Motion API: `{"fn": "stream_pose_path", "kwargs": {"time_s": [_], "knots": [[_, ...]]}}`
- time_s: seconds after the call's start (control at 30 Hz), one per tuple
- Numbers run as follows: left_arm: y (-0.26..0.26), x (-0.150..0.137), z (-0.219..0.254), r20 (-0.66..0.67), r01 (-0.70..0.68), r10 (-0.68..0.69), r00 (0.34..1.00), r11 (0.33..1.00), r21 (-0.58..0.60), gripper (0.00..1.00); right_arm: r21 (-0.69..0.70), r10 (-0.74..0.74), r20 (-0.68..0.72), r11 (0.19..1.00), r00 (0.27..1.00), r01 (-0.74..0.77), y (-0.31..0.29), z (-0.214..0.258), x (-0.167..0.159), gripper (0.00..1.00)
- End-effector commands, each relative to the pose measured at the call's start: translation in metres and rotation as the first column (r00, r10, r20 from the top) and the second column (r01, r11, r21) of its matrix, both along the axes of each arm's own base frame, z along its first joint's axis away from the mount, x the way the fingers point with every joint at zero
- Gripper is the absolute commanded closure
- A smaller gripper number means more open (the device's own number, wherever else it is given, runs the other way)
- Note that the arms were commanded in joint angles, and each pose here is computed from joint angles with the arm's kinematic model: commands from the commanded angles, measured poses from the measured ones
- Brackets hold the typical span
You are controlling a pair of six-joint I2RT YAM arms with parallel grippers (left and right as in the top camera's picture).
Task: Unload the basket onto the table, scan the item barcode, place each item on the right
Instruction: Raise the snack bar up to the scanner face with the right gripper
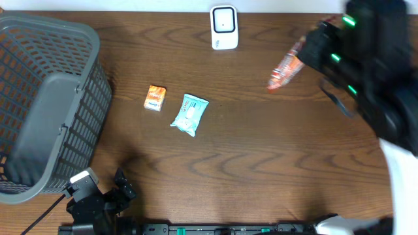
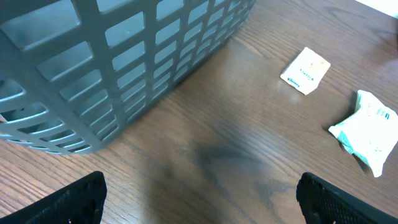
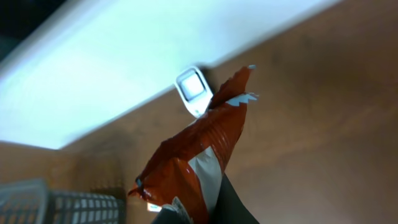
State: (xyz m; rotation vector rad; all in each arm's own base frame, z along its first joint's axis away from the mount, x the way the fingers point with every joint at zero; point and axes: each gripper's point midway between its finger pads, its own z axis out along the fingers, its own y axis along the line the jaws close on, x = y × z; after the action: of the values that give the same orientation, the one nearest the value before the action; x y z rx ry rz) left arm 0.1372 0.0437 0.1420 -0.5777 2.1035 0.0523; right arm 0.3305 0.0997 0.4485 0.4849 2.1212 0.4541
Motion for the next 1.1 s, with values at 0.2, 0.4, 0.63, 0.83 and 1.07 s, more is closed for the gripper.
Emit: {"fn": "stream_pose_path", "kwargs": {"time_s": [0.2,0.4,0.63,0.83,1.07], "knots": [[0.001,0.0,0.001,0.003,-0.008,0.008,1.0,1.0,0.002,0.02,-0.111,0.372,0.288,0.928,0.883,-0.355,0.035,-0.005,-0.035,0.99],[0.001,0.0,0.001,0.003,-0.008,0.008,1.0,1.0,0.002,0.02,0.079,0.456,0.551,0.806,0.699,-0.587,0.082,-0.07,0.007,0.99],[0.001,0.0,0.001,0.003,-0.008,0.008,1.0,1.0,0.002,0.02,0.356,0.169,0.599,0.819,0.783,-0.449,0.051,-0.142,0.085,0.99],[0.001,0.0,0.001,0.003,-0.008,0.008,1.0,1.0,0.002,0.02,0.433,0.093,0.644,0.774,0.76,-0.462,0.049,-0.178,0.127,0.99],[0.001,0.0,0.001,0.003,-0.008,0.008,1.0,1.0,0.002,0.02,0.503,0.1,0.637,0.697,0.764,-0.511,0.064,-0.214,0.197,0.99]]}}
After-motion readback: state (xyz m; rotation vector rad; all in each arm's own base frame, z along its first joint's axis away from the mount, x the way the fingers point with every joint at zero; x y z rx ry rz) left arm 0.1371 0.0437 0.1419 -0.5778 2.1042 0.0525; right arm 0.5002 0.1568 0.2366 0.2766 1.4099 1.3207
